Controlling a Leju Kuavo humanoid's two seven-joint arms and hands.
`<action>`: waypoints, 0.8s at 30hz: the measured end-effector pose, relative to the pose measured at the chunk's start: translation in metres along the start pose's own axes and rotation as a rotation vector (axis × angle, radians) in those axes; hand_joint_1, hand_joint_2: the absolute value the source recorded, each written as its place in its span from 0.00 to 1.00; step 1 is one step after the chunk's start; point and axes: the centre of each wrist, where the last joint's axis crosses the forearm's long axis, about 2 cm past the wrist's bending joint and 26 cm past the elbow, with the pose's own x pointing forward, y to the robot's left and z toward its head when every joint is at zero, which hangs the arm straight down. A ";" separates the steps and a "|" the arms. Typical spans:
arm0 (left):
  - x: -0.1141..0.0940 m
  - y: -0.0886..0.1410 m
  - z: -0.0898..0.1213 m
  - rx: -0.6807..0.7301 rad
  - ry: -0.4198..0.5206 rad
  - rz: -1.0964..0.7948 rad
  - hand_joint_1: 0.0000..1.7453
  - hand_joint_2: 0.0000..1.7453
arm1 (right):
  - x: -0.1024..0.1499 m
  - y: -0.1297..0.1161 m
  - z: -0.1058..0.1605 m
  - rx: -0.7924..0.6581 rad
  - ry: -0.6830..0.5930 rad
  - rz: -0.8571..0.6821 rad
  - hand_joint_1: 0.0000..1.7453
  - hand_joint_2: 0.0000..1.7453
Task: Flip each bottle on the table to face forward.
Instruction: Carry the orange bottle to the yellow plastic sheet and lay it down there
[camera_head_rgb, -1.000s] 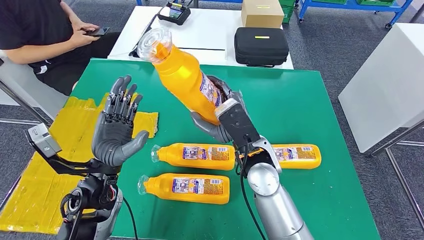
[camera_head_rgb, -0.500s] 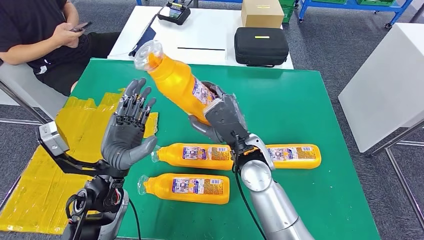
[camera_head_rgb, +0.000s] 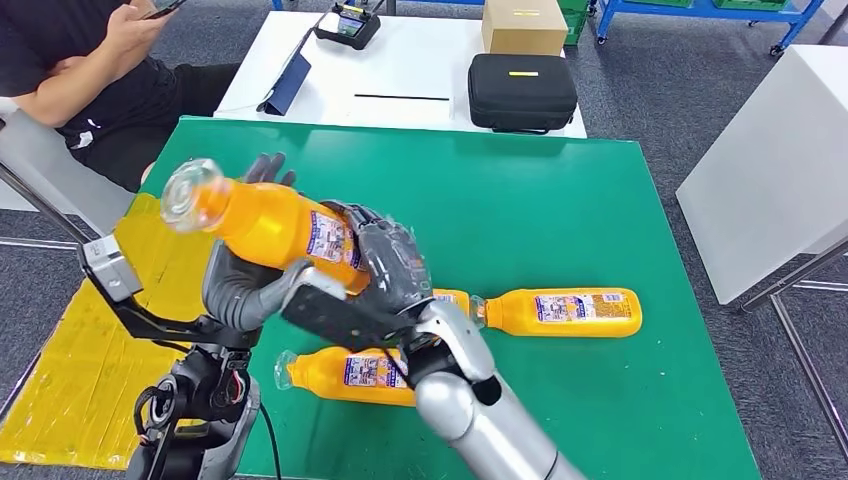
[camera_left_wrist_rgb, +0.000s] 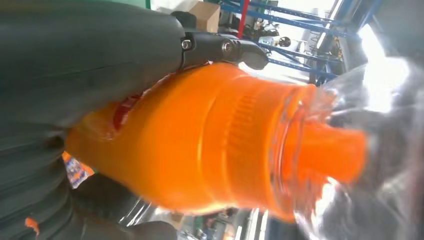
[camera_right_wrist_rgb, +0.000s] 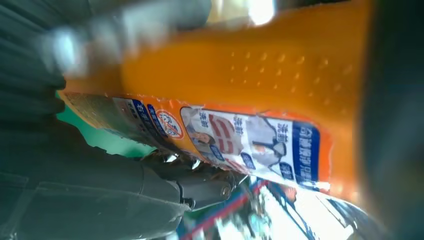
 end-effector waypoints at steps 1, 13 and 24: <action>0.000 0.000 0.000 0.004 0.003 0.001 0.00 1.00 | 0.004 0.003 0.001 0.001 -0.005 0.031 1.00 1.00; -0.006 0.009 0.003 0.055 0.038 0.010 1.00 1.00 | 0.019 0.021 0.011 0.028 -0.053 0.158 1.00 1.00; -0.009 0.012 0.006 0.080 0.035 0.006 1.00 1.00 | 0.012 0.022 0.013 0.047 -0.064 0.179 1.00 1.00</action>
